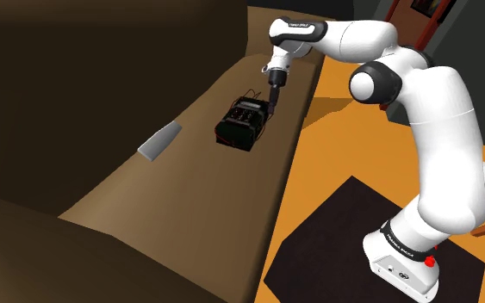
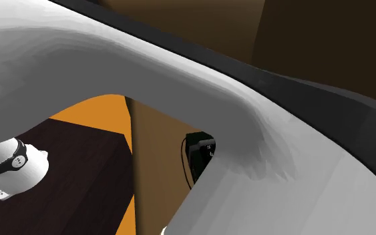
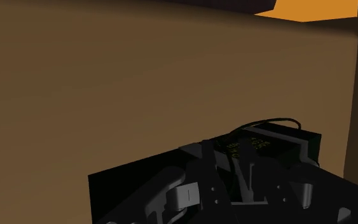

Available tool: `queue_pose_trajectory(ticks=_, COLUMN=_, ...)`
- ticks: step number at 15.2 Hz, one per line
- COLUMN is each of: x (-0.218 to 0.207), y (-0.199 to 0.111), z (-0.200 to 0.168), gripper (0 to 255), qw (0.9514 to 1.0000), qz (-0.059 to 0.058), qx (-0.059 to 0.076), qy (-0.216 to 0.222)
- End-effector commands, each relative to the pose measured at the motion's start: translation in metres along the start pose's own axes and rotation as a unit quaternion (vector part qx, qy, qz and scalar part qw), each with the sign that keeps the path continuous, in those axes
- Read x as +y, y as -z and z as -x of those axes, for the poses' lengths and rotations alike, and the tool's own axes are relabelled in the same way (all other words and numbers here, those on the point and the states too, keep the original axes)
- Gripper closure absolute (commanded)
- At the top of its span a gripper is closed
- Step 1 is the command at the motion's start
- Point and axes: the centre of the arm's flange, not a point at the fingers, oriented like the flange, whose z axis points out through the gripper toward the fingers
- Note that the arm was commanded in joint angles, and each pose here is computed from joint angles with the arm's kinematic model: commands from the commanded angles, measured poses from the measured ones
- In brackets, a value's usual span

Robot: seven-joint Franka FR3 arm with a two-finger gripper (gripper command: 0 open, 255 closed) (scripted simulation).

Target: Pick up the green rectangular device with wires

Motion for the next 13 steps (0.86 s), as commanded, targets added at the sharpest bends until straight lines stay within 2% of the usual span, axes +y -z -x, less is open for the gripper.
queue_pose_trajectory(ticks=1, x=-0.006, y=0.01, z=0.001, gripper=255, qw=1.0, qz=0.001, qx=0.001, qy=0.0)
queue_pose_trajectory(ticks=11, x=-0.041, y=0.05, z=0.005, gripper=255, qw=1.0, qz=0.001, qx=0.001, qy=0.0)
queue_pose_trajectory(ticks=13, x=-0.041, y=0.051, z=0.005, gripper=255, qw=1.0, qz=0.001, qx=0.001, qy=0.0)
